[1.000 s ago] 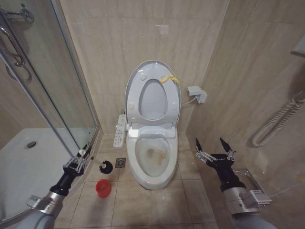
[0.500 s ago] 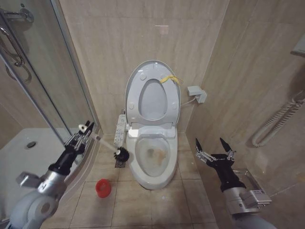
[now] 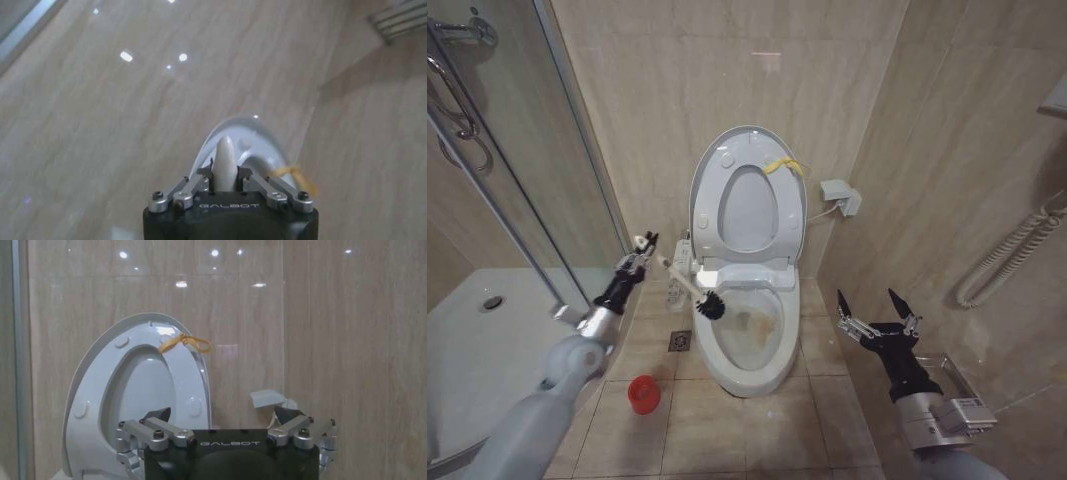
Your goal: Open the toilet lid, clean the toilet bowl with a toilet brush, close the toilet lid, and flush.
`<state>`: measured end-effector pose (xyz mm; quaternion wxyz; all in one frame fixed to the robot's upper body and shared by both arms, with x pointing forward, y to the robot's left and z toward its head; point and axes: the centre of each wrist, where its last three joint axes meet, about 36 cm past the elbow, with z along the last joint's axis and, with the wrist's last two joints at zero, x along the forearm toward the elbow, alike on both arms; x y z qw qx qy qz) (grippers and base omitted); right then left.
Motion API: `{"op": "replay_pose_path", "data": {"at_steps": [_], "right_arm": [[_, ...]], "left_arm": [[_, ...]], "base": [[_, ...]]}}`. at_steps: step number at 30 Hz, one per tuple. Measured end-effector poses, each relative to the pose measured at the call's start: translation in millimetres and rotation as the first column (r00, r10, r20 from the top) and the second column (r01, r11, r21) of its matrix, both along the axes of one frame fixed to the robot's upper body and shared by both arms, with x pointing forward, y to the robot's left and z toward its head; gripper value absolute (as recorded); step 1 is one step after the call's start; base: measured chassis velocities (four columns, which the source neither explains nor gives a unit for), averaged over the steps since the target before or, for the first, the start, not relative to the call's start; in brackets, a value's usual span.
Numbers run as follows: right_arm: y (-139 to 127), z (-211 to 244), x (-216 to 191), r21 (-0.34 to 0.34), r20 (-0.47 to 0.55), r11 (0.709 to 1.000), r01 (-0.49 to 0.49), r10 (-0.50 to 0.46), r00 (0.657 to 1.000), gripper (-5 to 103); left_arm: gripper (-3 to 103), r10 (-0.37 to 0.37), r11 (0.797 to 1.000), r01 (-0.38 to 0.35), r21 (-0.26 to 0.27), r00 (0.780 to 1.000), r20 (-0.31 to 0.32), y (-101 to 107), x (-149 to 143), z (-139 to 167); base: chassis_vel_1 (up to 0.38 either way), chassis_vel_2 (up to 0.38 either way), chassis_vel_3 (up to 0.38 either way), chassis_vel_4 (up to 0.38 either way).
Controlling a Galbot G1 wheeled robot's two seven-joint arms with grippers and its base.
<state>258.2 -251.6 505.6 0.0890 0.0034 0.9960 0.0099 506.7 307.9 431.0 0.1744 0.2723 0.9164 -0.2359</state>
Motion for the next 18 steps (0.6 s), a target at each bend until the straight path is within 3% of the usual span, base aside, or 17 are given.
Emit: {"op": "replay_pose_path", "data": {"at_steps": [1,2,5,6,9,18], "right_arm": [[0,0,0,0.0,0.0,1.0,0.0,0.0,1.0,100],[0,0,0,0.0,0.0,1.0,0.0,0.0,1.0,100],[0,0,0,0.0,0.0,1.0,0.0,0.0,1.0,100],[0,0,0,0.0,0.0,1.0,0.0,0.0,1.0,100],[0,0,0,0.0,0.0,1.0,0.0,0.0,1.0,100],[0,0,0,0.0,0.0,1.0,0.0,0.0,1.0,100]], "left_arm": [[22,0.003,1.0,-0.003,-0.006,1.0,-0.016,-14,14,-12],[22,0.003,1.0,-0.003,-0.006,1.0,-0.016,-14,14,-12],[22,0.01,0.999,-0.014,-0.04,0.997,-0.083,-62,47,-42],[22,0.01,0.999,-0.014,-0.04,0.997,-0.083,-62,47,-42],[22,0.015,0.998,-0.022,-0.054,0.994,-0.111,-93,65,-59],[22,0.06,0.993,-0.077,-0.09,0.982,-0.177,-126,82,-85]], "base": [[0.0,0.0,0.0,0.0],[0.0,0.0,0.0,0.0],[0.0,0.0,0.0,0.0],[0.0,0.0,0.0,0.0],[0.0,0.0,0.0,0.0],[0.0,0.0,0.0,0.0]]}}
